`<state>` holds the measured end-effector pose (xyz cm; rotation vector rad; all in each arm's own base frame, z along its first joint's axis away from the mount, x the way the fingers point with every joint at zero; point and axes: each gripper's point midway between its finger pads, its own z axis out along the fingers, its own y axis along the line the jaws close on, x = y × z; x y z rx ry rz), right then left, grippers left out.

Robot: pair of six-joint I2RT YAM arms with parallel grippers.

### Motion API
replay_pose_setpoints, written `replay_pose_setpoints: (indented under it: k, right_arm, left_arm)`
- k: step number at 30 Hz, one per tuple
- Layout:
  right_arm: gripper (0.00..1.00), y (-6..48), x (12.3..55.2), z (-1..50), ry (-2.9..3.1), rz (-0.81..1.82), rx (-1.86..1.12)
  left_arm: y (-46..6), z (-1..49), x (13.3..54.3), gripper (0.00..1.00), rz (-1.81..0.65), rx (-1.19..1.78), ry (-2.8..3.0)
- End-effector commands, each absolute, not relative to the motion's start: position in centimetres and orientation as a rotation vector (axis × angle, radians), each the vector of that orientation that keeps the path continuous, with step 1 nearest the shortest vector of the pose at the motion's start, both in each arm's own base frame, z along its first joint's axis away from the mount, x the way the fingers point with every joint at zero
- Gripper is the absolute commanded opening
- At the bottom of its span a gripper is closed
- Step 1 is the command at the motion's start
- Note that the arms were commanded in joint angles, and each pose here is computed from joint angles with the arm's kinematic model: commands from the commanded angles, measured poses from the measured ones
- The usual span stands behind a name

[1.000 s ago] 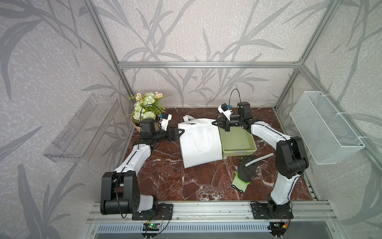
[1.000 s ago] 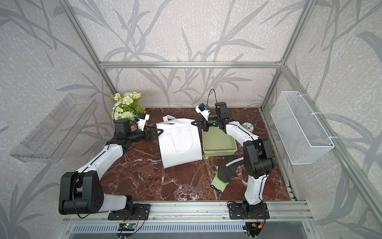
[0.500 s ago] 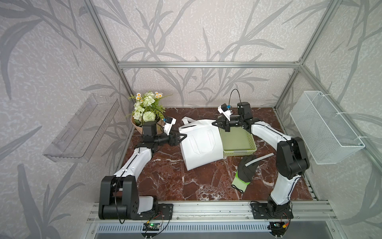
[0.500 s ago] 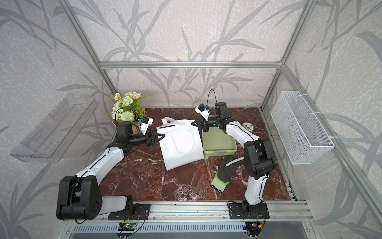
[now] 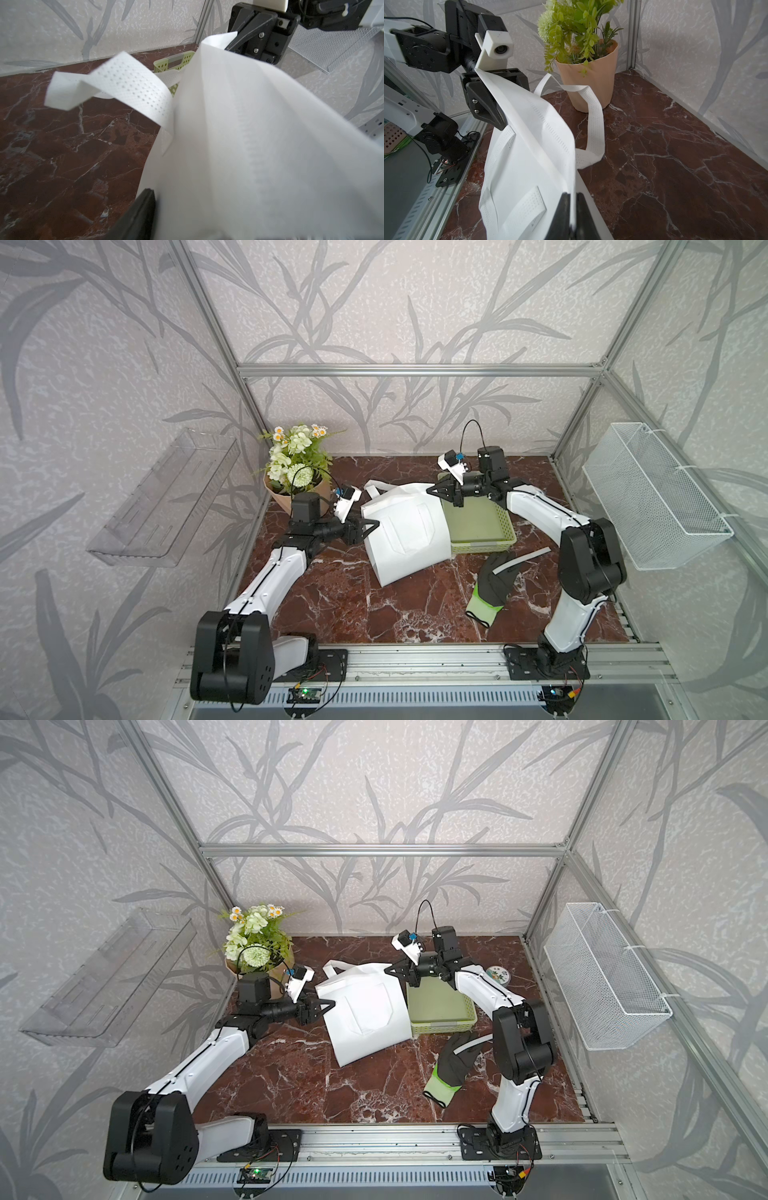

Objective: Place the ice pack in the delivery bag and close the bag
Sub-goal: Seal the delivery bag at the center of the board.

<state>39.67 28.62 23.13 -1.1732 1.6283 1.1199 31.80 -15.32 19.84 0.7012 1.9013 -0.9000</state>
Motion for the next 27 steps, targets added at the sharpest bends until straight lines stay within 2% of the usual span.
replay_pose_setpoints:
  k: [1, 6, 10, 16, 23, 27]
  right_arm:
    - [0.09, 28.1, 39.3, 23.3, 1.642, 1.083, -1.169]
    - [0.09, 28.0, 39.2, 23.1, 1.647, 1.069, -1.173]
    - [0.12, 27.8, 39.0, 23.6, 1.637, 1.048, -1.188]
    - [0.38, 27.2, 38.4, 26.0, 1.593, 0.949, -1.232]
    - [0.67, 26.8, 37.9, 31.9, 1.5, 0.819, -1.233]
    - [0.71, 28.5, 37.5, 33.2, 1.466, 0.784, -1.29]
  left_arm:
    - [-15.3, 18.2, 30.3, 0.62, -0.901, 0.714, 1.955]
    - [-15.3, 18.2, 29.8, 0.53, -0.903, 0.706, 1.95]
    - [-15.2, 18.5, 30.0, 0.35, -0.882, 0.705, 1.933]
    - [-15.2, 20.8, 30.5, 0.1, -0.835, 0.742, 1.866]
    - [-15.9, 22.1, 31.0, 0.01, -0.828, 0.787, 1.832]
    - [-16.1, 22.3, 31.4, 0.0, -0.823, 0.795, 1.829]
